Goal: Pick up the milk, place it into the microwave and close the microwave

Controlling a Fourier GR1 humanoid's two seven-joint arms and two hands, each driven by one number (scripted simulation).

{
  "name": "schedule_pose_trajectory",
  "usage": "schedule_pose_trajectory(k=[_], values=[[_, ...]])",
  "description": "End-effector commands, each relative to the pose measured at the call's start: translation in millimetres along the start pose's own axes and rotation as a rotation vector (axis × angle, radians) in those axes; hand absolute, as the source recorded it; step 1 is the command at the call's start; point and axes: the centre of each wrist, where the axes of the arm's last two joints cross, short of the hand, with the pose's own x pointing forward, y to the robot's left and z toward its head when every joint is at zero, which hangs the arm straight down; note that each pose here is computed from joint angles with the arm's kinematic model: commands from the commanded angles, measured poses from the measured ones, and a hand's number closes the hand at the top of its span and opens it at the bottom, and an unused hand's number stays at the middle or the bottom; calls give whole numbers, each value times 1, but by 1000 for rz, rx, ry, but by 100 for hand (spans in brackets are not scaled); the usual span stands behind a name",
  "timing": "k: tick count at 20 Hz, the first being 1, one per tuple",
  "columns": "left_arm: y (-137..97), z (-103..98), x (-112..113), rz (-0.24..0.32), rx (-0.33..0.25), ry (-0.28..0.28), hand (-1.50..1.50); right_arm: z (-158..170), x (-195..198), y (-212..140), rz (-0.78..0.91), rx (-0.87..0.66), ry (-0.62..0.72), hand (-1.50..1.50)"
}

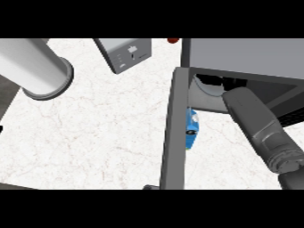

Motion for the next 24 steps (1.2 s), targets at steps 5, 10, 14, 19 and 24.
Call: schedule_pose_trajectory(k=[5,10,14,19,24], values=[[-1,5,-5,0,16,-10,-150,19,-15,4,-22,21,-18,-150],[5,14,-3,-27,23,5,-150,14,-3,8,-70,30,-23,-150],[-3,19,-6,-2,45,-13,-150,27,-20,7,-79,33,12,-150],[-21,15,2,-16,47,-14,-150,26,-12,11,-214,81,-17,-150],[-16,40,-2,-27,56,13,-150,49,-19,20,-354,137,-8,-150]])
